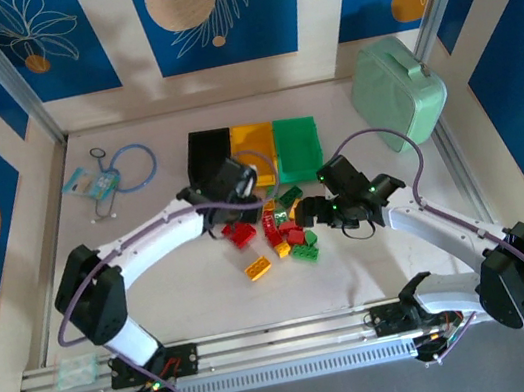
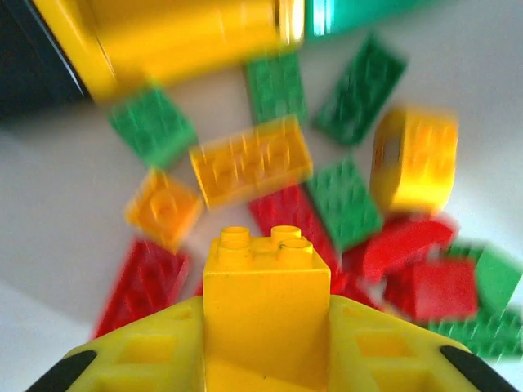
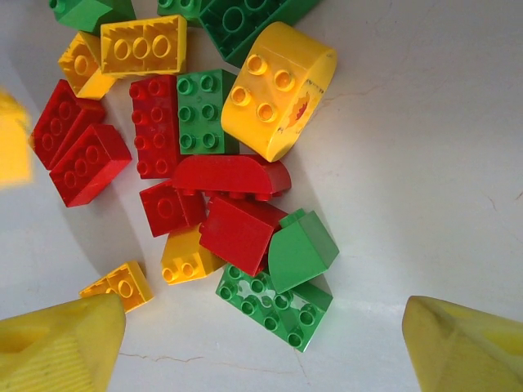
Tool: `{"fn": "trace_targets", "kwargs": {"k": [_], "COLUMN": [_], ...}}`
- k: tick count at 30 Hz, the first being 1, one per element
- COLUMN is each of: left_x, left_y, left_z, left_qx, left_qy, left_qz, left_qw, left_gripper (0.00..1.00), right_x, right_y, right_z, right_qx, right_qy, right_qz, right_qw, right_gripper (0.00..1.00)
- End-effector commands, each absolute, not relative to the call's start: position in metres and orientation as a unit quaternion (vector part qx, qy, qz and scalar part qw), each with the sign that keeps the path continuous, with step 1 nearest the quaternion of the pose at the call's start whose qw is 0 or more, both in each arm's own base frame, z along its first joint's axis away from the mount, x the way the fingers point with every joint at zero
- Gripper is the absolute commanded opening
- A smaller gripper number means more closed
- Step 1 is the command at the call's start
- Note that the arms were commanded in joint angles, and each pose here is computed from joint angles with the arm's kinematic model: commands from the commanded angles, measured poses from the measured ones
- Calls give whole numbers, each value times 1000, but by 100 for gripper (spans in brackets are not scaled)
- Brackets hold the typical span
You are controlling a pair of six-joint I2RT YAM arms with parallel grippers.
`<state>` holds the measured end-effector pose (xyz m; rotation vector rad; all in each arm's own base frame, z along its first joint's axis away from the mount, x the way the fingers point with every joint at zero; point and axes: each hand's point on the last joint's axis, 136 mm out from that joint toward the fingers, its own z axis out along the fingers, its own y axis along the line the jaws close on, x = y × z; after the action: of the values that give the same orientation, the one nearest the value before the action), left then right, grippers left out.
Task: Sort the legos into containers by color
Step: Pick up the lego from the middle-left of the table, then place the lego in the container.
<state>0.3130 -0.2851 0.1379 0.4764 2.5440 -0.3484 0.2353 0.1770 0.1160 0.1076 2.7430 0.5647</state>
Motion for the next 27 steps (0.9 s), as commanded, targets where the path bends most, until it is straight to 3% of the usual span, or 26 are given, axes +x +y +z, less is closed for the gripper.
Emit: {"fn": "trace_targets", "kwargs": {"k": [1,13,15,17,19,27], "left_x": [355,467,473,473,469,420], "left_y": [-285,-310,-311,-313,-312,-289], "left_z": [151,148,146,148,156,185], "left_qx": [180,165,166,171,174,163], "left_qy": [935,934,936,936,934,918], "left_qz": [-118,-114,-111,-111,-115,-155], "left_qw": [280,296,290,286,291,327], "left_gripper": [31,31,38,63,76,75], "right_x": [235,222,222,222,222,221], "right_y": [180,171,171,172,173,198], "right_z": [122,123,125,126,127,138], "right_qx": [41,46,44,39,34,-32], "right_qy": [962,961,961,961,961,958], "right_qz": [208,207,208,210,211,215], "right_qw": [172,177,177,178,178,185], "right_gripper": [88,88,88,88,89,91]}}
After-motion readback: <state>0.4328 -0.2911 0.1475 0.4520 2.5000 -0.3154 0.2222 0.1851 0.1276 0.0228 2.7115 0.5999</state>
